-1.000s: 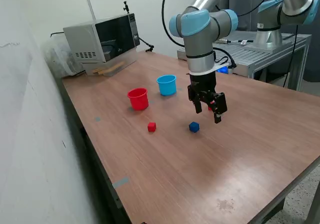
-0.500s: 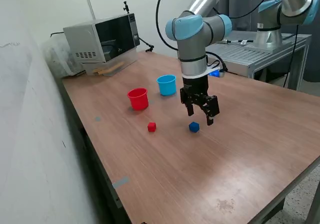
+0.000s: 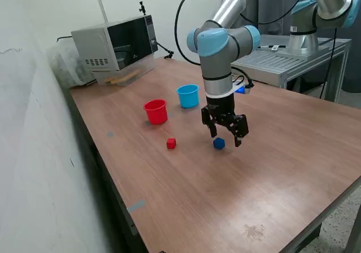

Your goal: Place red objects in the red bin, and blue objects in the blue bin.

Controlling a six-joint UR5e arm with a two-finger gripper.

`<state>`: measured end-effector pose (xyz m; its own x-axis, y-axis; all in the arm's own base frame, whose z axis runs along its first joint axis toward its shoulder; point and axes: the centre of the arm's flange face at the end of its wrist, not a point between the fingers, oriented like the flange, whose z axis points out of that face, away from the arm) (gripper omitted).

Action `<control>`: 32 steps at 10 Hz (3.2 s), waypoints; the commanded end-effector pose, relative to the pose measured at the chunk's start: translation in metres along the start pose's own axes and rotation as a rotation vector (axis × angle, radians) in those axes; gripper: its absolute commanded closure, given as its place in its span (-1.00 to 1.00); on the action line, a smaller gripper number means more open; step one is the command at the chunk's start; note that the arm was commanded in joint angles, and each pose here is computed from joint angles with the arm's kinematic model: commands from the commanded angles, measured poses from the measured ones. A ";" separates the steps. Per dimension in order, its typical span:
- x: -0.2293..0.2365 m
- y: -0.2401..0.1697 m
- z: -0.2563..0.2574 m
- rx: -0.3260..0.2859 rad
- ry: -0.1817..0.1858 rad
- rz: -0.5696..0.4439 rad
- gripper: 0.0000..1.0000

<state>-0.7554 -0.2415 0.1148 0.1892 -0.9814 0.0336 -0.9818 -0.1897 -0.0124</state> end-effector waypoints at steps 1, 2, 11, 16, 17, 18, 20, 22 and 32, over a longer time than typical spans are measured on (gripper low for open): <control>-0.003 0.002 0.008 0.007 -0.015 -0.038 -1.00; -0.004 0.004 0.006 -0.009 -0.033 -0.039 -1.00; -0.010 0.005 0.016 -0.007 -0.121 -0.040 1.00; -0.012 0.006 -0.006 -0.039 -0.218 -0.046 1.00; -0.013 0.005 -0.029 -0.063 -0.245 -0.041 1.00; -0.014 0.002 -0.056 -0.090 -0.251 -0.040 1.00; -0.013 -0.009 -0.089 -0.114 -0.264 -0.039 1.00; -0.025 -0.030 -0.132 -0.136 -0.295 -0.019 1.00; -0.305 -0.136 -0.131 0.044 -0.193 0.275 1.00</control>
<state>-0.6921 0.0581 0.2485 -0.0553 -0.9735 -0.2217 -0.9979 0.0611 -0.0195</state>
